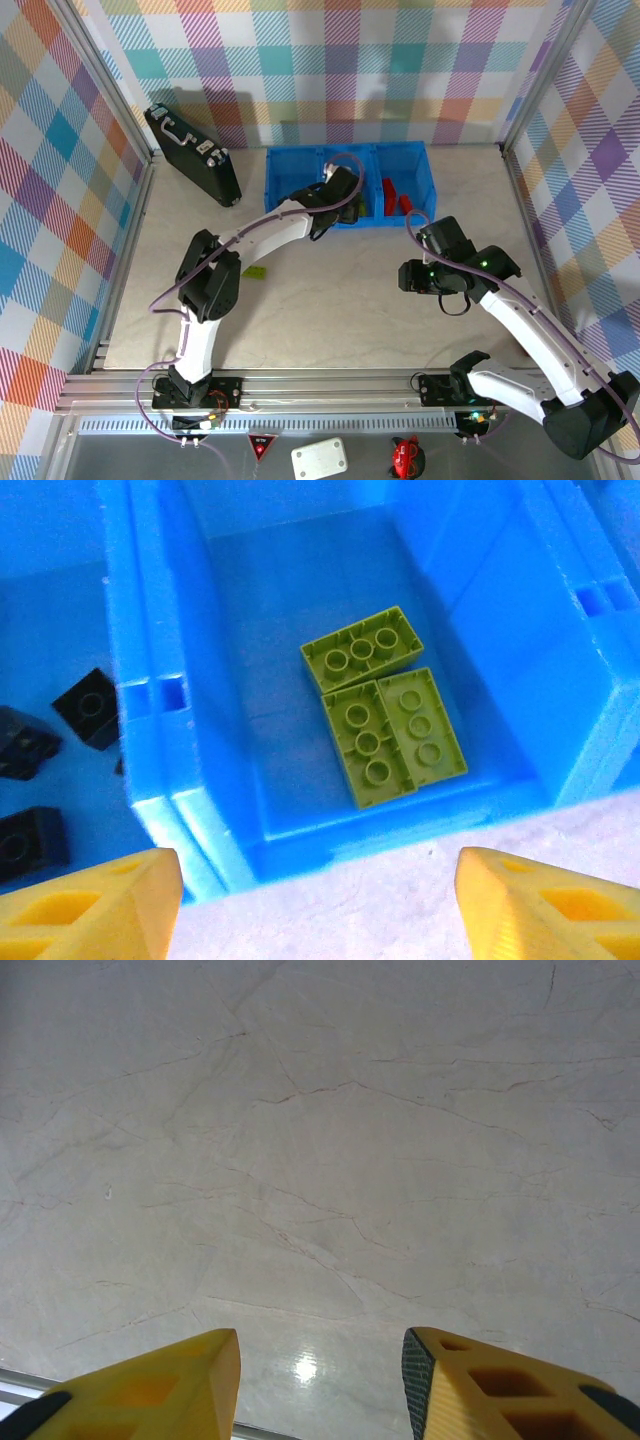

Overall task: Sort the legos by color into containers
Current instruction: Place the lego in the container.

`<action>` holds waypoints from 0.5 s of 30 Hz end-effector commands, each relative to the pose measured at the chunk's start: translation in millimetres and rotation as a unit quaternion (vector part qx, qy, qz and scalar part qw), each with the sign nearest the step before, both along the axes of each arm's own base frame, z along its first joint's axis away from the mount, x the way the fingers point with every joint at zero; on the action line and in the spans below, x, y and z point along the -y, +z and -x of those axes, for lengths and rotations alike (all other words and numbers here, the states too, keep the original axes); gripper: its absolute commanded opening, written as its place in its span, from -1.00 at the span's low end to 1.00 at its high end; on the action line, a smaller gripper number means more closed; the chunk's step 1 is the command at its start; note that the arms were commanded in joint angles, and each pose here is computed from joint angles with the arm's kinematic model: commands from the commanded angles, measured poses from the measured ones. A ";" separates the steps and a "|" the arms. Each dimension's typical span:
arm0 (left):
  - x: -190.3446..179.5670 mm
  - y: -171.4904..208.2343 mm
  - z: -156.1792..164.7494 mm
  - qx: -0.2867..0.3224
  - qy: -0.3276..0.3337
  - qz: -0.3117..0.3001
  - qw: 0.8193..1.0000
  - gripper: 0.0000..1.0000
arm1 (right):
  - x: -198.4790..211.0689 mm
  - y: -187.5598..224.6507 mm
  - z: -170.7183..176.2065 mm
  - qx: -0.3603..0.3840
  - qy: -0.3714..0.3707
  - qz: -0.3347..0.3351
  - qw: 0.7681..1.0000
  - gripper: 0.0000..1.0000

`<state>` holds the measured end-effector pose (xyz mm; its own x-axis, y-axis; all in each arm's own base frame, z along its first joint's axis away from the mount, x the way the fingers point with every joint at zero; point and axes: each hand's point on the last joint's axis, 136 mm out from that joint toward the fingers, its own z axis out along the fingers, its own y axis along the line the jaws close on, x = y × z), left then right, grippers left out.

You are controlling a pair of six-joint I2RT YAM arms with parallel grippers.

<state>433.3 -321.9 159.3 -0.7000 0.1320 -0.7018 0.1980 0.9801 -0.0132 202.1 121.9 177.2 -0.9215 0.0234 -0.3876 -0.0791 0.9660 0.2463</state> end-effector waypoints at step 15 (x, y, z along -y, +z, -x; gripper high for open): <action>-79.2 3.9 71.4 -0.031 -0.023 -0.056 0.998 0.71 | -5.6 -2.9 -7.4 -0.020 -0.010 -0.004 1.000 -0.05</action>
<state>367.8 -262.2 152.1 -0.7400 0.2396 -0.6284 0.2631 0.9631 0.0574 205.8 124.5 166.1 -0.9388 0.0253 -0.3435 -0.0588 0.9708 0.2324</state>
